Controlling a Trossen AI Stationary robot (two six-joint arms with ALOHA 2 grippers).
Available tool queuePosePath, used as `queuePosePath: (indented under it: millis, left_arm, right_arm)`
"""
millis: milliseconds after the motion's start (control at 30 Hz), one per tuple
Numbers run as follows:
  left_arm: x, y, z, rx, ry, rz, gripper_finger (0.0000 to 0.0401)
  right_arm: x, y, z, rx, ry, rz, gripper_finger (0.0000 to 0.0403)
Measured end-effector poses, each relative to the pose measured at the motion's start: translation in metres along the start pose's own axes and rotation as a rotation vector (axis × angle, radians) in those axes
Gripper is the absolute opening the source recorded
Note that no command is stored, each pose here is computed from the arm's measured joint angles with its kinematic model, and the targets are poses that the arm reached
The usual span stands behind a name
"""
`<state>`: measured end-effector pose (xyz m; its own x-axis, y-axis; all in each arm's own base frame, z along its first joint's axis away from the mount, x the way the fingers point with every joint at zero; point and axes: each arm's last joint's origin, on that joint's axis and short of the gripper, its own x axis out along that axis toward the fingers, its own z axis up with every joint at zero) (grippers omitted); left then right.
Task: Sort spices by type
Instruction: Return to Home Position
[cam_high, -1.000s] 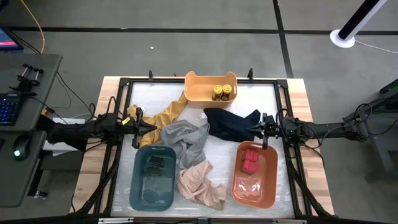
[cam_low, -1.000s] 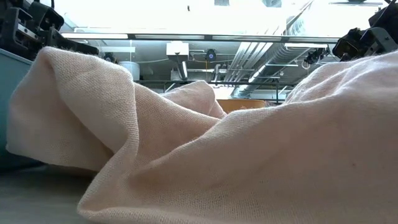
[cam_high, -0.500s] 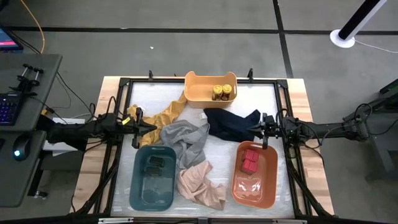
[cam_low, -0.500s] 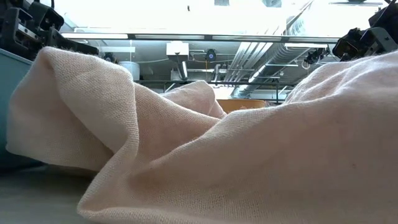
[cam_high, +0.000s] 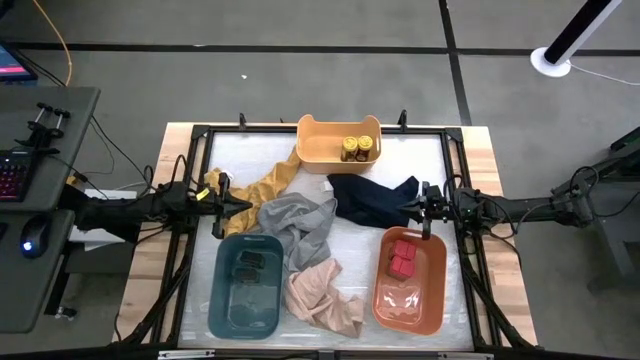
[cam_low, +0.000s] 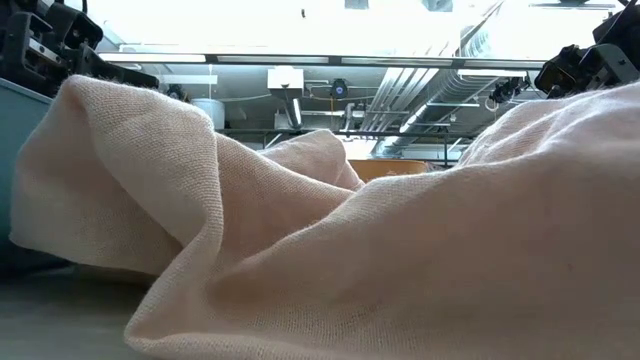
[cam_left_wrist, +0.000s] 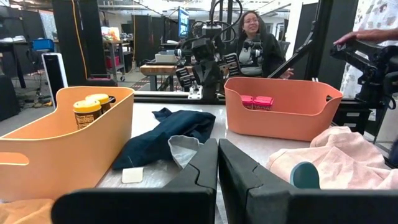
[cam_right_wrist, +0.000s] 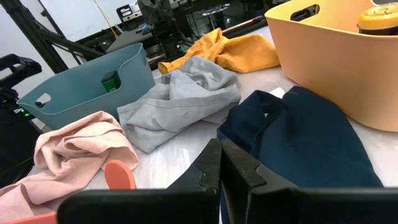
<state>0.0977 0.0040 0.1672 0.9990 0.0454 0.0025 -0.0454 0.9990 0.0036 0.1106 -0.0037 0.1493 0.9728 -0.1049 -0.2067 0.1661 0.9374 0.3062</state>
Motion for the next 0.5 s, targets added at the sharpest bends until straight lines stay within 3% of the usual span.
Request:
queuePosePath:
  millis: [200, 367, 500]
  left_arm:
    - [0.0, 0.0, 0.0, 0.0, 0.0, 0.0, 0.0]
    - [0.0, 0.0, 0.0, 0.0, 0.0, 0.0, 0.0]
    - [0.0, 0.0, 0.0, 0.0, 0.0, 0.0, 0.0]
  right_arm:
    - [-0.007, 0.004, 0.005, -0.157, -0.056, 0.119, 0.0]
    - [-0.016, 0.006, 0.014, -0.448, -0.203, 0.128, 0.0]
    - [-0.017, 0.007, 0.014, -0.525, -0.217, 0.123, 0.0]
